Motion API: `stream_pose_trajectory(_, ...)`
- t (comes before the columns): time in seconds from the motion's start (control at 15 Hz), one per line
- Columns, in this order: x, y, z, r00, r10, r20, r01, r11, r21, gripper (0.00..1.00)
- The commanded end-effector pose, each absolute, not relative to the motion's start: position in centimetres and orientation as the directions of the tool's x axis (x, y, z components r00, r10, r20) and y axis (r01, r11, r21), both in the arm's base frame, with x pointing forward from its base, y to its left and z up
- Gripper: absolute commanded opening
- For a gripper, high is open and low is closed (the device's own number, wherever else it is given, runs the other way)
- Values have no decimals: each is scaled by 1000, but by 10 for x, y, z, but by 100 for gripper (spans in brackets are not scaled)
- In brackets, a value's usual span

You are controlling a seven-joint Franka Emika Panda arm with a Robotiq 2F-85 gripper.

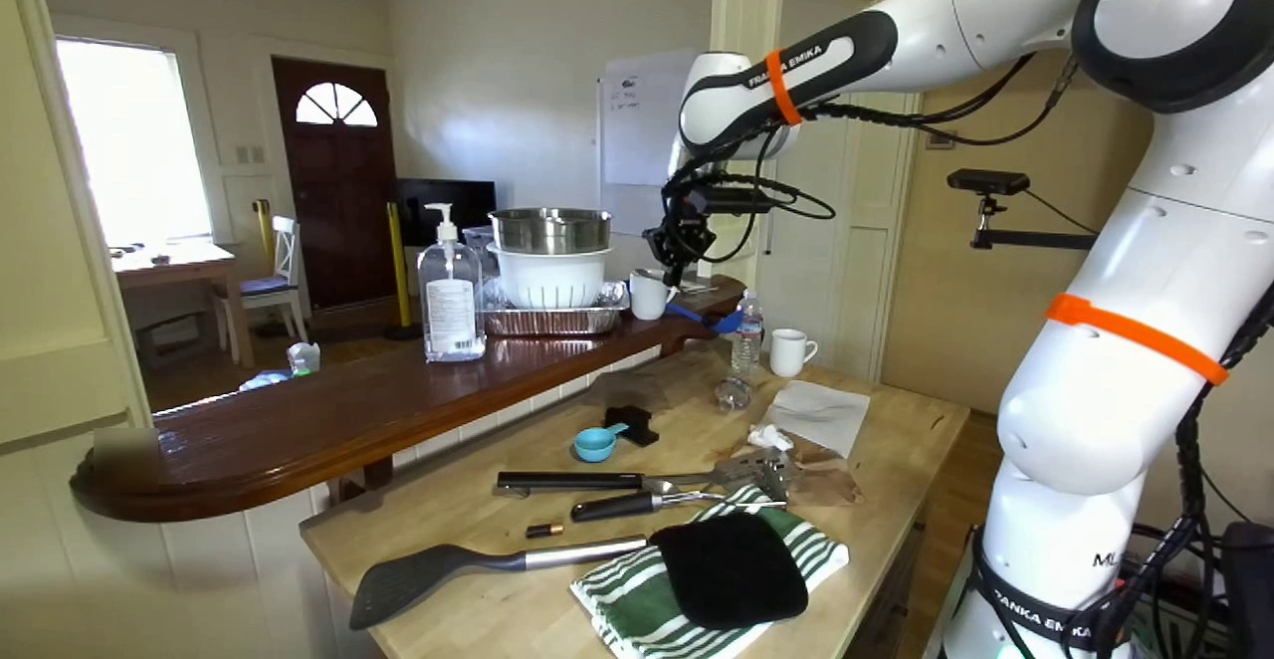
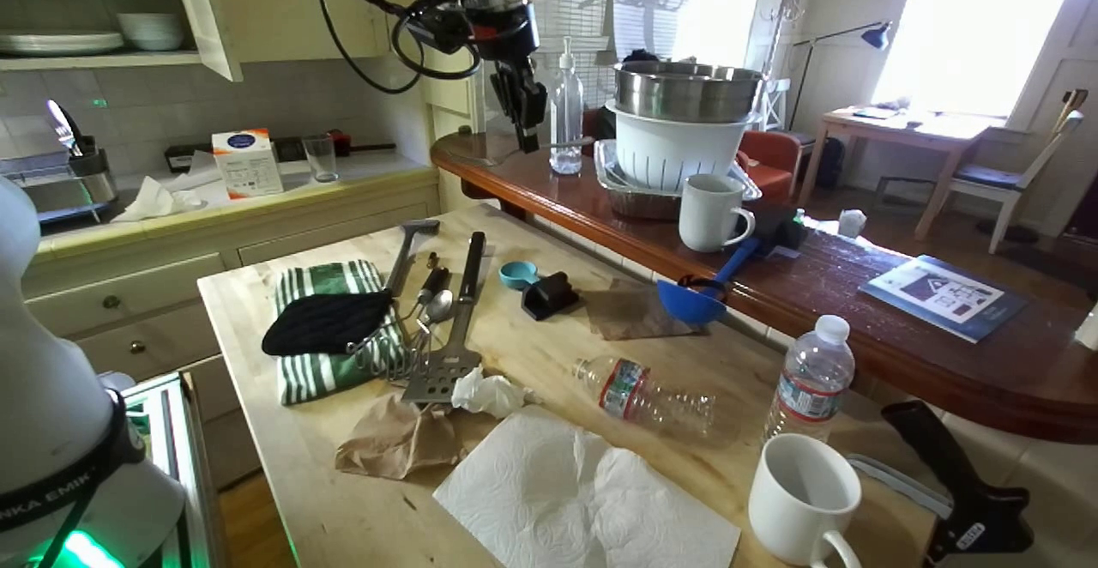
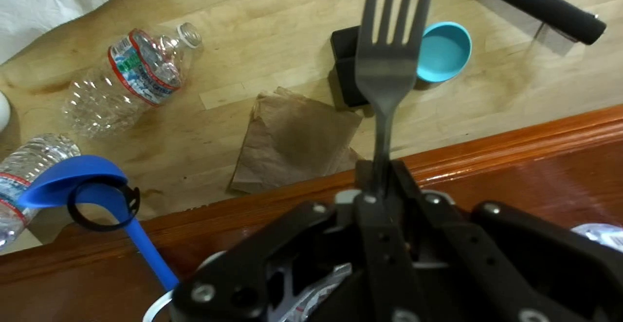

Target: Put the fork in the cup

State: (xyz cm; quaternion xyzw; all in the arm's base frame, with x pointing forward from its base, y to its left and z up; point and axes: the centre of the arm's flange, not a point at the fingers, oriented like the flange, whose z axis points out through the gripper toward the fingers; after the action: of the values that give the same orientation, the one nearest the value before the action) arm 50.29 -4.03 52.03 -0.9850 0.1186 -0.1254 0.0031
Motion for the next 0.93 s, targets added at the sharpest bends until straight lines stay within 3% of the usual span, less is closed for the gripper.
stream_pose_trajectory(0.0,518,-63,526,877,-356,324,-362,-931,-42,3)
stream_pose_trajectory(0.47,524,-121,531,715,-561,417,-597,-801,-54,3)
stream_pose_trajectory(0.87,557,-145,548,551,-584,596,-685,-724,-77,3)
